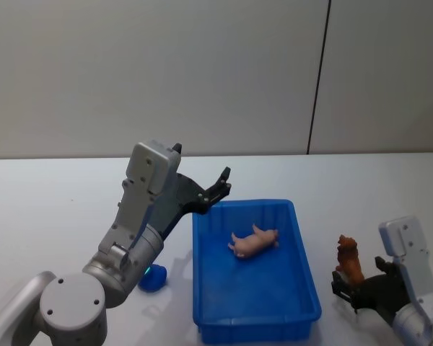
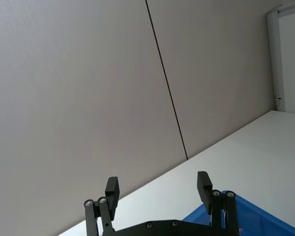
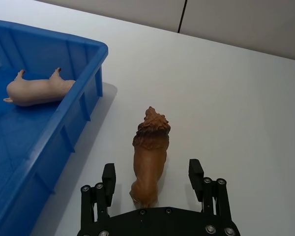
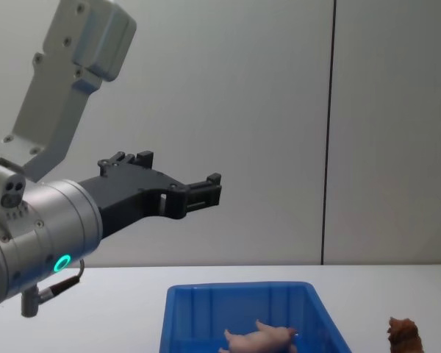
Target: Pick up the two dolls from the table and place them into the box.
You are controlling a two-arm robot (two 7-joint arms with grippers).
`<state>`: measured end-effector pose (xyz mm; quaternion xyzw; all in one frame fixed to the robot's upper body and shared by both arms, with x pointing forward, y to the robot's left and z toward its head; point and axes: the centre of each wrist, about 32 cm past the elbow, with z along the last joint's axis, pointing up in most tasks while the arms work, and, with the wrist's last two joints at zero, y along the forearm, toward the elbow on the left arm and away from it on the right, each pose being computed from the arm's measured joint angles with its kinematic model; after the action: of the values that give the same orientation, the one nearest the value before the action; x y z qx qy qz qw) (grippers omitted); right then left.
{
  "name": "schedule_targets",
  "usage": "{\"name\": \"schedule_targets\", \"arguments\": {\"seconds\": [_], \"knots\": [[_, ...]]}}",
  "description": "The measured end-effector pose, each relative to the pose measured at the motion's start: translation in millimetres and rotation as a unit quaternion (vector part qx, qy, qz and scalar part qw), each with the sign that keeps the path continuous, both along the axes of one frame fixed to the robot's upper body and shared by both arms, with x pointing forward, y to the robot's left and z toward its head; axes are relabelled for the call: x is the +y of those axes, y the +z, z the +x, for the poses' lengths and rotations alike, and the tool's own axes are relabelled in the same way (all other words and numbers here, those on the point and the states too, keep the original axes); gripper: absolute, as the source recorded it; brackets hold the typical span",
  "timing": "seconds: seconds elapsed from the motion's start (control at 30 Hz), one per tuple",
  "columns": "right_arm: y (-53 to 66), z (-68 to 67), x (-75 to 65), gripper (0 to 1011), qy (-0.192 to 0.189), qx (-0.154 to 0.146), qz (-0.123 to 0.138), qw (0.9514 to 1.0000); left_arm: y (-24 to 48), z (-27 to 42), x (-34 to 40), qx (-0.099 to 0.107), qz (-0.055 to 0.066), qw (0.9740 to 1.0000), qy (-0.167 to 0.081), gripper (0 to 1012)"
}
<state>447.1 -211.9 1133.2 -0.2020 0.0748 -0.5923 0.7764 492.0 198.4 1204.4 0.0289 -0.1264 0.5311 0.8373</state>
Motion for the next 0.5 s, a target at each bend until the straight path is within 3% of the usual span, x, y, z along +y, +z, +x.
{"name": "schedule_targets", "arguments": {"seconds": [0.33, 0.5], "knots": [[-3.3, 5.2, 2.9, 686, 0.002, 0.004, -0.001, 1.0, 0.0, 0.0, 0.0, 0.0, 0.0, 1.0, 0.0, 1004], [-4.1, 6.3, 3.4, 504, 0.002, 0.005, -0.001, 1.0, 0.0, 0.0, 0.0, 0.0, 0.0, 1.0, 0.0, 1004]]}}
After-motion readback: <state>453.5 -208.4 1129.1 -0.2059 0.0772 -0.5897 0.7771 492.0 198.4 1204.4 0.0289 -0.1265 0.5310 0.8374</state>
